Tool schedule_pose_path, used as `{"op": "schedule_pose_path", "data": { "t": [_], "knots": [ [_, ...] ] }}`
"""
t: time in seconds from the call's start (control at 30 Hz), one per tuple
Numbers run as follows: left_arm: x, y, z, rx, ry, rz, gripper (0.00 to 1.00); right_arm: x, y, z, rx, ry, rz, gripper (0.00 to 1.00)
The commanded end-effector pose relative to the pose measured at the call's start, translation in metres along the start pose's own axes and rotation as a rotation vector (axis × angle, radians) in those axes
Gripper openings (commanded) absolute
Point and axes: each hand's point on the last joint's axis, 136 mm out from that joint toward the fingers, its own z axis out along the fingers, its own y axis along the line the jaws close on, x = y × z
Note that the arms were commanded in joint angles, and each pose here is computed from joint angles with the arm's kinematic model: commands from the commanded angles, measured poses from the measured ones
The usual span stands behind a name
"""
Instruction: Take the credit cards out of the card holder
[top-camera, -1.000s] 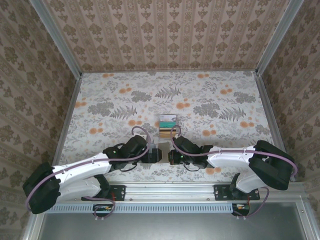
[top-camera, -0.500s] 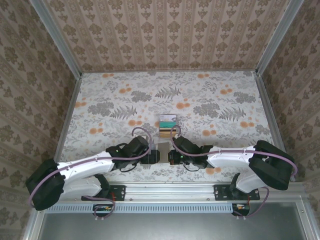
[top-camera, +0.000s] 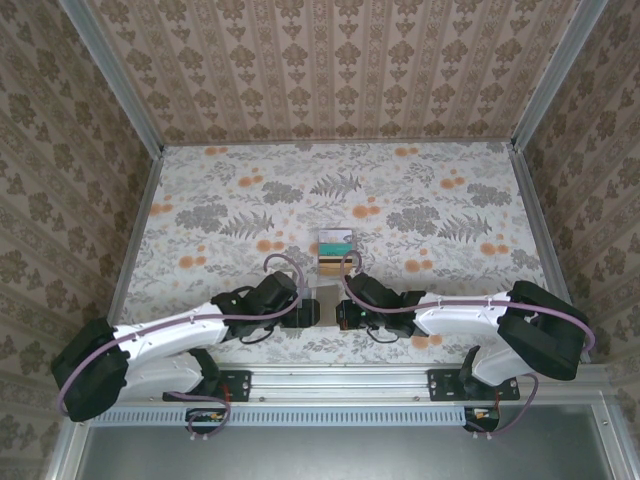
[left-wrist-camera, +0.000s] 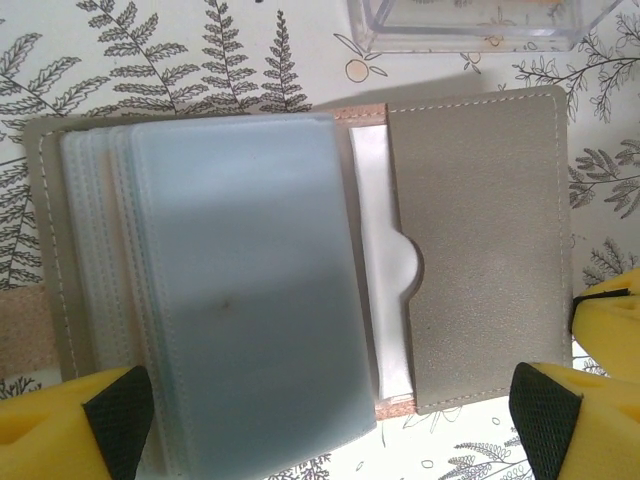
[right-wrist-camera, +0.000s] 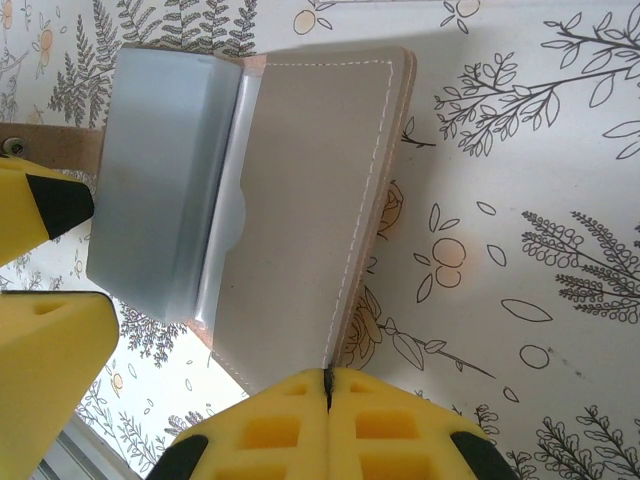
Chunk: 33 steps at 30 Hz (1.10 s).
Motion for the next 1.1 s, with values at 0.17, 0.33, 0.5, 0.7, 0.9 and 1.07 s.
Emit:
{"op": "schedule_pose_path", "data": {
  "t": [0.17,0.33,0.5,0.7,0.9,1.07],
  "knots": [
    [-0.004,-0.010,-0.002,0.031,-0.008,0.012,0.95,-0.002,0.003,0.003,0.000,-0.014,0.013,0.00],
    [-0.002,-0.013,0.001,0.049,0.004,0.013,0.94,-0.003,0.004,0.003,-0.002,-0.013,0.010,0.00],
    [-0.001,-0.019,0.003,0.073,0.015,0.017,0.93,-0.003,0.004,0.003,0.000,-0.012,0.008,0.00],
    [-0.002,-0.018,0.003,0.065,0.014,0.021,0.92,-0.004,0.004,0.003,0.002,-0.013,0.009,0.00],
    [-0.003,-0.019,0.002,0.067,0.012,0.024,0.96,-0.004,0.004,0.003,0.002,-0.013,0.010,0.00],
    [-0.003,-0.017,0.001,0.059,0.010,0.022,1.00,-0.003,0.003,0.003,0.003,-0.014,0.012,0.00]
  ]
}}
